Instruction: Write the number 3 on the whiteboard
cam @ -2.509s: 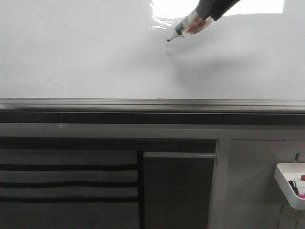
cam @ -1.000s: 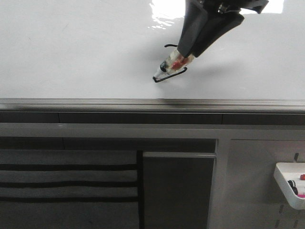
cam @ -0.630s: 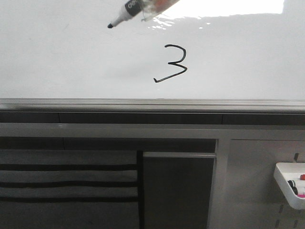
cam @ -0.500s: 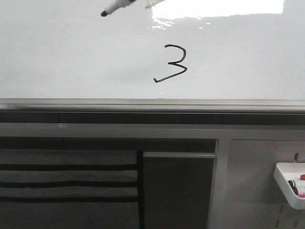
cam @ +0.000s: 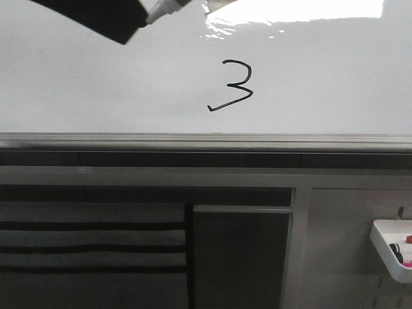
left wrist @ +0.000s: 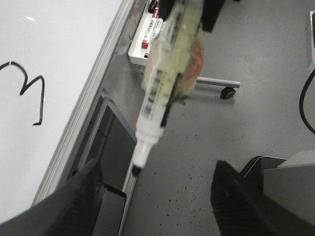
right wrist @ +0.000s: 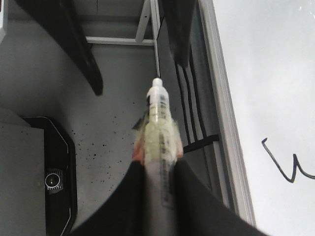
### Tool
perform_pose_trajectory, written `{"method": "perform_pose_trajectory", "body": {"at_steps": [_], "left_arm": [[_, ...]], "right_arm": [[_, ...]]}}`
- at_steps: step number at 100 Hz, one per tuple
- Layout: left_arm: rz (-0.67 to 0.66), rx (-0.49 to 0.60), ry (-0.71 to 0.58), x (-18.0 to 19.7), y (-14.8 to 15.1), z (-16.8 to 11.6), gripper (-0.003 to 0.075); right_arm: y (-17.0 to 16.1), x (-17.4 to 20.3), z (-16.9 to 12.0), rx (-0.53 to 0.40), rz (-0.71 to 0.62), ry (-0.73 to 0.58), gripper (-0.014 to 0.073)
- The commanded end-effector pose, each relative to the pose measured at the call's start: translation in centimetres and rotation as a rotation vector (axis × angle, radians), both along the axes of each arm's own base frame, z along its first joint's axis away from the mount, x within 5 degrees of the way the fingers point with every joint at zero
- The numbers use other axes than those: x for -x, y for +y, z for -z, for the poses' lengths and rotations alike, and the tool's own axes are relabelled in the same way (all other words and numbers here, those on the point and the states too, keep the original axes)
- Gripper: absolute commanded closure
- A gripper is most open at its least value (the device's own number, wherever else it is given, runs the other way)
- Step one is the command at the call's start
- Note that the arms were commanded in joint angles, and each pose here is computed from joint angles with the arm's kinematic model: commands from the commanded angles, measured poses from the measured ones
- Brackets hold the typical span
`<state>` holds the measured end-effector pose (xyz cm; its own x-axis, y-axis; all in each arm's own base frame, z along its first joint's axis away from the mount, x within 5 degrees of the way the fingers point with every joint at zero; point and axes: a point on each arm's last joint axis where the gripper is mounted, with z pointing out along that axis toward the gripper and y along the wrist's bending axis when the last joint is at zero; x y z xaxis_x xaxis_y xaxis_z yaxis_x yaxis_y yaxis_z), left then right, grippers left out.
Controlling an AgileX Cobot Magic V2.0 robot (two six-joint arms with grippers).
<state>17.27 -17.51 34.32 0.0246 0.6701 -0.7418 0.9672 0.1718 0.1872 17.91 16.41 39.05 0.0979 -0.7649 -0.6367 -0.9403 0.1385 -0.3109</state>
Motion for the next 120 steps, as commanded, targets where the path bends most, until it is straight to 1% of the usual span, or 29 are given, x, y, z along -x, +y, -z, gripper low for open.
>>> {"method": "perform_pose_trajectory", "body": {"at_steps": [1,11,20,35,47,68,84,95,120], "left_arm": [[0.001,0.09,-0.041,-0.5,-1.5,-2.0,0.028],[0.015,0.084,-0.033,-1.3,-2.6,-1.9,0.028],[0.016,0.079,-0.034,-1.6,-2.8,-2.0,0.0292],[0.018,0.079,-0.034,-1.5,-2.8,-2.0,0.0412],[0.018,0.079,-0.034,-1.5,-2.8,-2.0,0.0489],[0.019,0.079,-0.033,-1.5,-2.8,-2.0,0.0582],[0.019,0.079,-0.033,-1.5,-2.8,-2.0,0.0626],[0.019,0.079,-0.033,-1.5,-2.8,-2.0,0.0644],[0.019,0.079,-0.033,-1.5,-2.8,-2.0,0.0685]], "right_arm": [[-0.1,0.4,-1.6,-0.068,0.006,-0.064,0.0592],[-0.1,0.4,-1.6,-0.067,0.005,-0.063,0.0592],[-0.1,0.4,-1.6,-0.067,0.005,-0.063,0.0592],[-0.1,0.3,-1.5,-0.065,0.005,-0.06,0.0592],[0.0,0.2,-1.4,-0.064,0.006,-0.058,0.0592],[0.2,-0.2,-1.0,-0.056,0.006,-0.047,0.0592],[0.3,0.0,-1.0,-0.056,-0.001,-0.028,0.0592],[0.2,0.2,-0.8,-0.043,-0.013,-0.006,0.0592],[0.2,0.2,-0.8,-0.041,-0.015,-0.003,0.0589]]}}
